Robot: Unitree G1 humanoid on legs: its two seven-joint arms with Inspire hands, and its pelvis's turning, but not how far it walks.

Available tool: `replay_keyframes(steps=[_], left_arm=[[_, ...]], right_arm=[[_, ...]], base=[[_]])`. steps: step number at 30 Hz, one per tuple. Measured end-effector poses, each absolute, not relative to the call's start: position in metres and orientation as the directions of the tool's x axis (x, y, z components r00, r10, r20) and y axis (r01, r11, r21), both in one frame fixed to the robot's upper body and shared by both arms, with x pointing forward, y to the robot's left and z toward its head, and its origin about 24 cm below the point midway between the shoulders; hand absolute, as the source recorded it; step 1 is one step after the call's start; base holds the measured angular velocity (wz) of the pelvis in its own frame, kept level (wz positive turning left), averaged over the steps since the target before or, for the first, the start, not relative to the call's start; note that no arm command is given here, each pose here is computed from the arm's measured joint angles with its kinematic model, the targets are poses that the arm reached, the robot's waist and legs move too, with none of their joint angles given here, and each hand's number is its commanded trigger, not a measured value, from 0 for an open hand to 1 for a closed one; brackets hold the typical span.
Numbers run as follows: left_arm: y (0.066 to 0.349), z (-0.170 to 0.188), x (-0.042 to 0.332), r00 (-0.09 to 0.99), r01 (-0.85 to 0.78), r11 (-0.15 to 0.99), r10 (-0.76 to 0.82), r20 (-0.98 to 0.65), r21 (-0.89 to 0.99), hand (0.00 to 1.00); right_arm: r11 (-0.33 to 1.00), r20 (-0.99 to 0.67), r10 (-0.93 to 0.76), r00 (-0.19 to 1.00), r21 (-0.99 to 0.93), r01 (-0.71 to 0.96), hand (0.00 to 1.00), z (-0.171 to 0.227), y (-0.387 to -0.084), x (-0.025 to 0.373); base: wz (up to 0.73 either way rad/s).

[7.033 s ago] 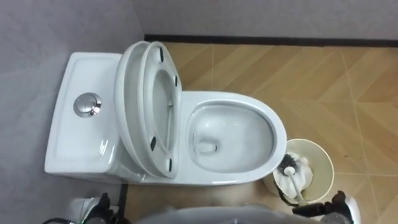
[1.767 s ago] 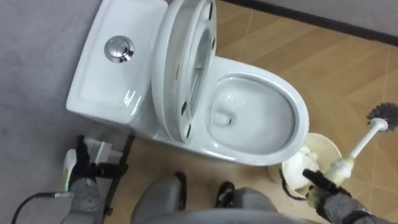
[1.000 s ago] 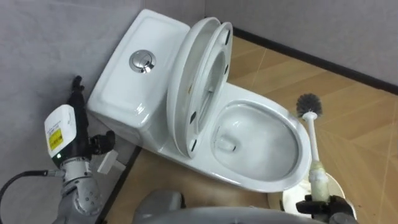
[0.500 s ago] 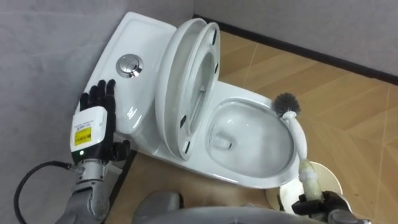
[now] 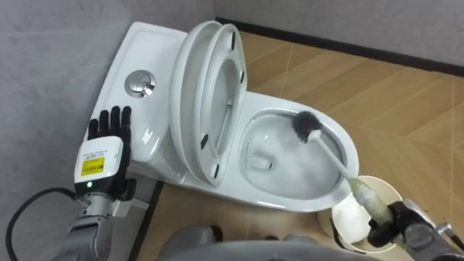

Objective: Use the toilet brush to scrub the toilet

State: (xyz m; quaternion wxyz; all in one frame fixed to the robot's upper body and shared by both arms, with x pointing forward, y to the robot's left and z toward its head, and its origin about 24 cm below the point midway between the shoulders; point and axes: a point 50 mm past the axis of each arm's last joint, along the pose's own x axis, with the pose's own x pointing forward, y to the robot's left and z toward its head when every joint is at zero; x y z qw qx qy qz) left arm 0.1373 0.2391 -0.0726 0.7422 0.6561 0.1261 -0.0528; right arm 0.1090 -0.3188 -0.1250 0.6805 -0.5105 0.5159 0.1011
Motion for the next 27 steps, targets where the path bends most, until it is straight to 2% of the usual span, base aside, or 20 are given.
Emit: replay_keyframes(steps=[1, 6, 10, 13, 21, 27], left_arm=[[0.239, -0.072, 0.140, 0.965, 0.237, 0.133, 0.085, -0.249, 0.962, 0.00], [0.239, -0.069, 0.144, 0.970, 0.227, 0.110, 0.058, -0.235, 0.968, 0.00], [0.237, -0.067, 0.152, 0.979, 0.191, 0.106, 0.049, -0.197, 0.976, 0.00], [0.235, -0.061, 0.166, 0.988, 0.144, 0.104, 0.039, -0.149, 0.984, 0.00], [0.226, -0.050, 0.188, 0.998, 0.060, 0.111, 0.003, -0.061, 0.992, 0.00], [0.209, -0.032, 0.208, 0.997, -0.057, 0.200, -0.032, 0.065, 0.978, 0.00]], right_arm=[[0.372, -0.795, -0.375, 0.477, -0.600, -0.708, 1.00, -0.122, -0.318, 0.115], [0.135, -0.796, -0.322, 0.512, -0.574, -0.808, 1.00, -0.123, -0.311, 0.120], [0.051, -0.760, -0.346, 0.550, -0.600, -0.798, 1.00, -0.120, -0.313, 0.125], [-0.073, -0.697, -0.344, 0.630, -0.649, -0.757, 1.00, -0.110, -0.317, 0.141], [-0.234, -0.594, -0.332, 0.733, -0.701, -0.674, 1.00, -0.100, -0.319, 0.153], [-0.325, -0.506, -0.313, 0.804, -0.738, -0.591, 1.00, -0.080, -0.328, 0.176]], base=[[-0.22], [-0.09], [-0.04], [0.01], [0.05], [0.16]])
